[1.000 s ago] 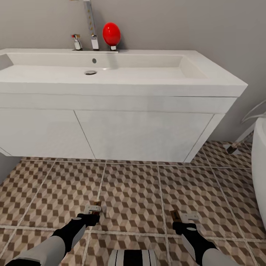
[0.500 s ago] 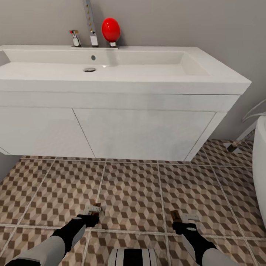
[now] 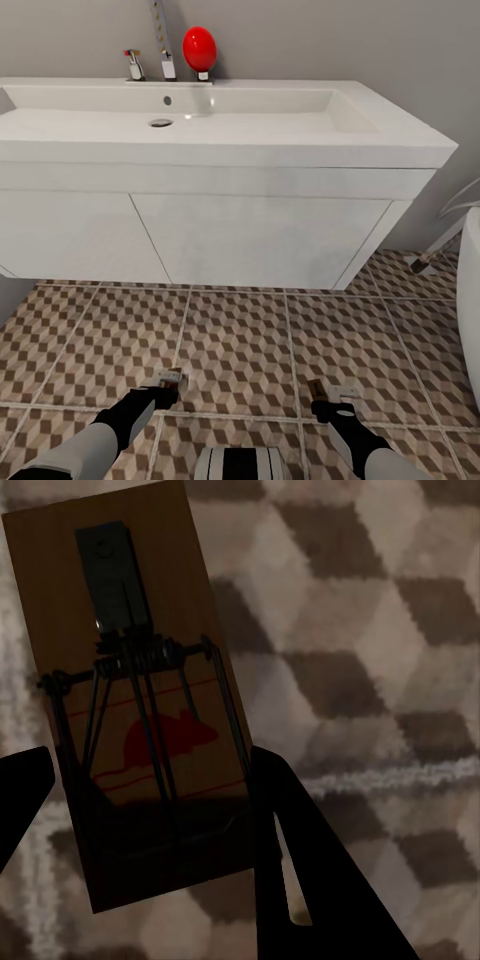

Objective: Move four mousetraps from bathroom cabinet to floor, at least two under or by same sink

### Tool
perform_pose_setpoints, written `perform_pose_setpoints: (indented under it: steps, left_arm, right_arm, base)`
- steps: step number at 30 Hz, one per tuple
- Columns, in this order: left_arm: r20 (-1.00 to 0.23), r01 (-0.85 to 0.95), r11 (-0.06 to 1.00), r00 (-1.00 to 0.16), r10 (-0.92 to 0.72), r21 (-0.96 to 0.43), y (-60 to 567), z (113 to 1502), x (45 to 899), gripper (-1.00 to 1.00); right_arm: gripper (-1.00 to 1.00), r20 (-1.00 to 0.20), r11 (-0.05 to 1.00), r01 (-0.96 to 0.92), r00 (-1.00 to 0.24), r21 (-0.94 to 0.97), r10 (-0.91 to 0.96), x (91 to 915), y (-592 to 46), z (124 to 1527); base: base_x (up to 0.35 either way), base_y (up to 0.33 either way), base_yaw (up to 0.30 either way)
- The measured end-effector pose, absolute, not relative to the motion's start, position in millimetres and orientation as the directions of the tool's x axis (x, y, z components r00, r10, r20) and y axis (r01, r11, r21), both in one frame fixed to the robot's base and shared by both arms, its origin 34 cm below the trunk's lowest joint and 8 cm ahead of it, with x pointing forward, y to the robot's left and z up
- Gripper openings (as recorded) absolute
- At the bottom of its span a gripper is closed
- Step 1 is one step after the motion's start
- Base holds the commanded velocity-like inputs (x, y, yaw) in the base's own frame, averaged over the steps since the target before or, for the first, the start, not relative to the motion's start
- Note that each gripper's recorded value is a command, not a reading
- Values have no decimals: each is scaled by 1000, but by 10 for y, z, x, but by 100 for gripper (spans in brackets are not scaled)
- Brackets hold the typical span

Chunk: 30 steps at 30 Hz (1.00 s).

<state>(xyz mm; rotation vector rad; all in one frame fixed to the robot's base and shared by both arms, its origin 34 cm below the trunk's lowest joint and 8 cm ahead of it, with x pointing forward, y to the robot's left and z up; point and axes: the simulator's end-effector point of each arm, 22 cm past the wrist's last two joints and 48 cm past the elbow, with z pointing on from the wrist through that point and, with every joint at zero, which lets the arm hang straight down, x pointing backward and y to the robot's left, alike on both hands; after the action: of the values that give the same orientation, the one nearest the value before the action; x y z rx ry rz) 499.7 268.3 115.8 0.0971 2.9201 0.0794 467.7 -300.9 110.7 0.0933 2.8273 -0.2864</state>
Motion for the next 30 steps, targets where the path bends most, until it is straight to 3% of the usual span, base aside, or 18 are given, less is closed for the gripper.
perform_pose_setpoints:
  steps: [30]
  left_arm:
    - [-234,56,996,-970,71,69,2753,1115,5016,-100]
  right_arm:
    - [-100,-262,980,83,-965,-182,33,4568,-3010,1031]
  base:
    - [0,0,0]
